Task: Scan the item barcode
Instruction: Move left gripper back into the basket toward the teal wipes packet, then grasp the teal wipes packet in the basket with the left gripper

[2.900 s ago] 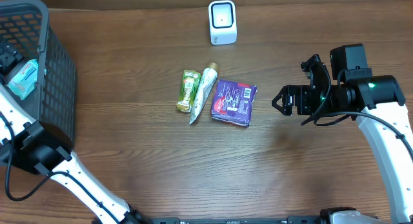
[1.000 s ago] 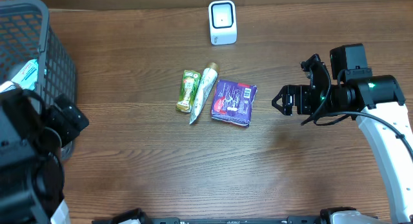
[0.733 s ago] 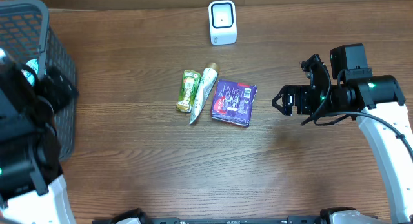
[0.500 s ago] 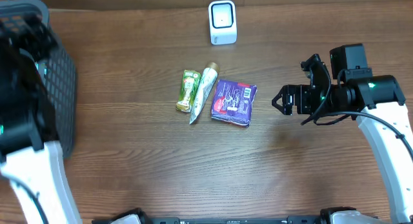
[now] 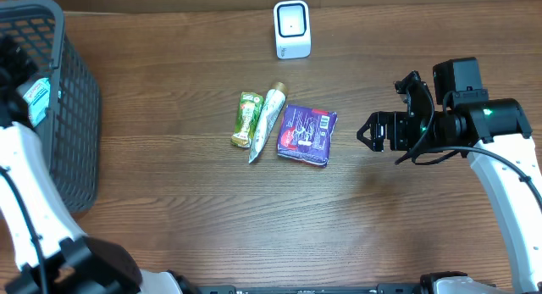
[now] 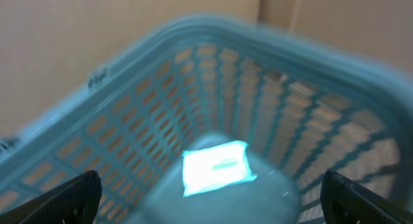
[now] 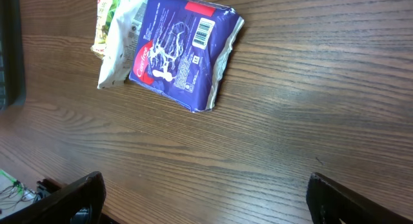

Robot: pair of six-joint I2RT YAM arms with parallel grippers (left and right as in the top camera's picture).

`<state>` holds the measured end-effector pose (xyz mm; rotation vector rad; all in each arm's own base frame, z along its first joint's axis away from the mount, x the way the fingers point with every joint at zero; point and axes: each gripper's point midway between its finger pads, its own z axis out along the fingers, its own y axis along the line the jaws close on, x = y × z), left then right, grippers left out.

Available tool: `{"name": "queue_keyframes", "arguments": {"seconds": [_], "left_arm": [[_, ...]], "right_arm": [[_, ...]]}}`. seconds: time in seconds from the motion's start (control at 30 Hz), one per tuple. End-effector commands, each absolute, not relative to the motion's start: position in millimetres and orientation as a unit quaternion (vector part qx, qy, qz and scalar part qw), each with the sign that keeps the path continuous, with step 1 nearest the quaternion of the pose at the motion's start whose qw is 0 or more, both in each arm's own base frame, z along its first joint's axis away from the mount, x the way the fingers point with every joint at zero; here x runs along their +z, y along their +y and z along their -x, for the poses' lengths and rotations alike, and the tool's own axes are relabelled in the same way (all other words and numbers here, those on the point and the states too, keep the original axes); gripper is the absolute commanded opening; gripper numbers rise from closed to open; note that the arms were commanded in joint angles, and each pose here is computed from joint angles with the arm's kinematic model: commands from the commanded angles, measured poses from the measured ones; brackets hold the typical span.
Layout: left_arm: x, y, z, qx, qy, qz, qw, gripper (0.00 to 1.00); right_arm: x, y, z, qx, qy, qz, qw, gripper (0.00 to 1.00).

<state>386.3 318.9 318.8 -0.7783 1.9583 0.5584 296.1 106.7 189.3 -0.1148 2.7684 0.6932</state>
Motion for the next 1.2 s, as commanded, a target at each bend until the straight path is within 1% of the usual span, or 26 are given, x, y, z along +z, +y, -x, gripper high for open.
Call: {"name": "queue_keyframes", "arguments": {"seconds": [0.0,0.17,0.33,0.53,0.63,0.7,0.93,1.17], "left_arm": [[275.5,334.7,-393.4,0.169,0.819,0.325,0.441,1.0],[210.7,350.8,-403.9,0.158,0.848,0.325,0.387,1.0],[156.4,360.2,-424.9,0.165,0.876,0.279,0.358,1.0],[125.1,372.5,-442.6,0.186,0.889,0.22,0.356,1.0],[109.0,369.6,-456.0,0.185,0.902,0.151,0.36,0.98],[100.6,369.1,-460.1,0.184,0.905,0.131,0.36,0.97],[72.8,372.9,-463.5,0.195,0.914,0.091,0.343,0.97],[48.0,377.5,-464.6,0.198,0.918,0.089,0.333,0.99]], "right_arm": [[195.7,109.2,-299.3,0.24,0.957,0.048,0.154,1.0],[195.7,109.4,-299.1,0.24,0.957,0.048,0.153,1.0],[194.8,109.1,-296.6,0.24,0.958,0.046,0.147,1.0],[194.4,109.1,-295.4,0.24,0.959,0.044,0.145,1.0],[194.3,109.1,-295.4,0.24,0.959,0.044,0.144,1.0],[194.6,109.1,-296.0,0.24,0.959,0.045,0.146,1.0],[195.1,109.2,-297.5,0.241,0.958,0.042,0.148,1.0],[195.4,109.3,-298.3,0.241,0.958,0.042,0.15,1.0]]}}
